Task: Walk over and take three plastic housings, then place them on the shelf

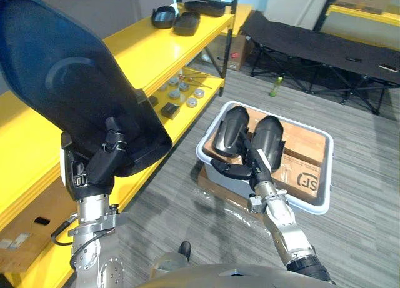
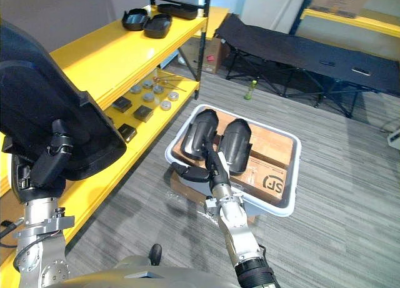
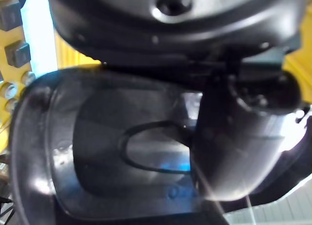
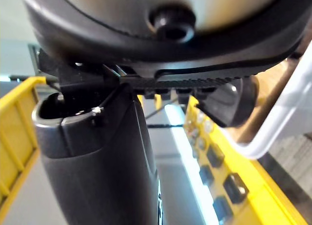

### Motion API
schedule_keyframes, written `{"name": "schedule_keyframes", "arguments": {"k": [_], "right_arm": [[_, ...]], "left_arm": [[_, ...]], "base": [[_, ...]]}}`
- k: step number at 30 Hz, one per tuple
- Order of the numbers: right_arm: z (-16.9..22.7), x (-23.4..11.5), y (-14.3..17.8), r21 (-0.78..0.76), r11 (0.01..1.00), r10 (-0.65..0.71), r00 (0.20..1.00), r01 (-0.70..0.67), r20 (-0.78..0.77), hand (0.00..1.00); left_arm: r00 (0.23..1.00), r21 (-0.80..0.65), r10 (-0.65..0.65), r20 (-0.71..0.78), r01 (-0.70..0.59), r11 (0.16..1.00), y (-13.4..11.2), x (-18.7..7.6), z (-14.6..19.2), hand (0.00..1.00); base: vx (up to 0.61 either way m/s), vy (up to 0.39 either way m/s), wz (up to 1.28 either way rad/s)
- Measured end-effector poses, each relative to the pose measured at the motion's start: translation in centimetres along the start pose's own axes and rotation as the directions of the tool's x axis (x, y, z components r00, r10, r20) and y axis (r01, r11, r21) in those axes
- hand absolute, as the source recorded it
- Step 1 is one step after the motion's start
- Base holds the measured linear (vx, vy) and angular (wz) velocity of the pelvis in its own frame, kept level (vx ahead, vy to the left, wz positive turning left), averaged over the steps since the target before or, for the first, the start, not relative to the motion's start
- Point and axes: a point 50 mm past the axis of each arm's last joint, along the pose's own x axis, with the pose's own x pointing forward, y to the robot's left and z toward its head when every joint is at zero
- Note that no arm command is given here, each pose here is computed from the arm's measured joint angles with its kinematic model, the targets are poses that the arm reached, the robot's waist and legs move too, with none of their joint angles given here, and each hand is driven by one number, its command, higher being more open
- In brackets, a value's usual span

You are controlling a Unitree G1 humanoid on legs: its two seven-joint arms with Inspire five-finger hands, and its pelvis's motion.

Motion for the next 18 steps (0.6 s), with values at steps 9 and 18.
{"name": "schedule_keyframes", "arguments": {"k": [9, 18], "right_arm": [[-0.1, -0.3, 1.2, 0.011, 0.994, 0.112, 0.993, -0.112, 0.023, 1.00], [-0.3, -2.5, -2.0, 0.039, 0.997, -0.071, 0.994, 0.068, 0.084, 1.00]], "left_arm": [[0.988, -0.084, -0.152, -0.029, 0.149, 0.985, -2.5, 0.5, -1.1, 0.00], [0.898, -0.144, -0.439, -0.045, 0.429, 0.892, -5.9, 1.8, -2.8, 0.00]], "base": [[-0.02, 0.058, 0.47], [0.02, -0.046, 0.82]]}}
